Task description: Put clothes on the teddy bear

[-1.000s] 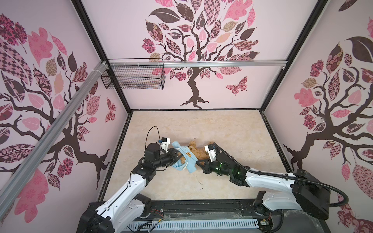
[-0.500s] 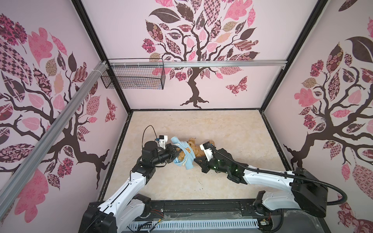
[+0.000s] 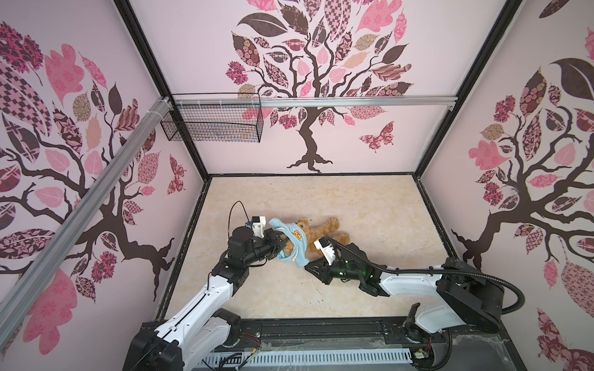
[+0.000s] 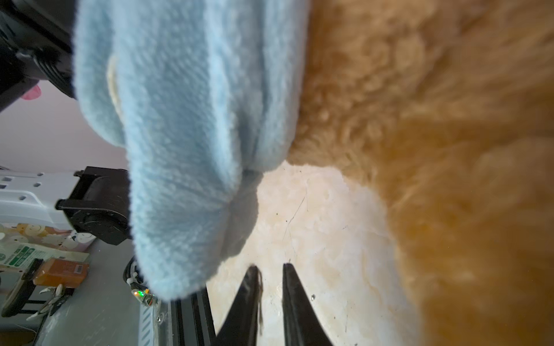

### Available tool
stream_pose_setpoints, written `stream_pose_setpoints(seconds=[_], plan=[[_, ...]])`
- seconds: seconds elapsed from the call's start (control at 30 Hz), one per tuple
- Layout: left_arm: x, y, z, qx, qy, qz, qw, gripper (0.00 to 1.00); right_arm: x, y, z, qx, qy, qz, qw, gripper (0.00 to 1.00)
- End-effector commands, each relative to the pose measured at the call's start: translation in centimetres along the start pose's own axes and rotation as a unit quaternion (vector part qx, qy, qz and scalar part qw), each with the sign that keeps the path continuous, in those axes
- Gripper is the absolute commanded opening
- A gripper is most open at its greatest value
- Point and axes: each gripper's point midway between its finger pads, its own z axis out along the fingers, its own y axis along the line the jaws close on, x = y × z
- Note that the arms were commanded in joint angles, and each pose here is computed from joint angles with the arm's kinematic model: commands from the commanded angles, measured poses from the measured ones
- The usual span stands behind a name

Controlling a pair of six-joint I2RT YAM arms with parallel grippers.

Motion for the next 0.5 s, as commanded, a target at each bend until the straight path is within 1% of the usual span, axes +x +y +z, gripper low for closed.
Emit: stream_pose_setpoints(seconds=[0.0, 0.1, 0.23, 0.37, 0.47], plan=[[-0.2, -1.3, -0.1, 0.028, -0.01, 0.014, 0.999, 0.0, -0.6, 0.7, 0.4, -0.019, -0.01, -0.012, 1.0, 0.25], [0.0, -1.6, 0.1, 0.03, -0.005, 0.014, 0.999, 0.0, -1.1, 0.0, 0.6, 0.002, -0.019, -0.018, 1.0, 0.29], [0.1, -1.5, 0.1, 0.029, -0.003, 0.008, 1.0, 0.0, -2.4, -2.7, -0.2, 0.086, -0.045, -0.031, 0.995, 0.28], [0.2, -1.5, 0.3, 0.028, 0.006, -0.012, 1.0, 0.0, -3.3, -2.9, -0.4, 0.093, -0.054, -0.054, 0.993, 0.27], [0.7, -1.3, 0.9, 0.021, 0.027, -0.035, 0.999, 0.0, -3.9, -1.6, -0.4, 0.058, -0.068, -0.07, 0.993, 0.28]])
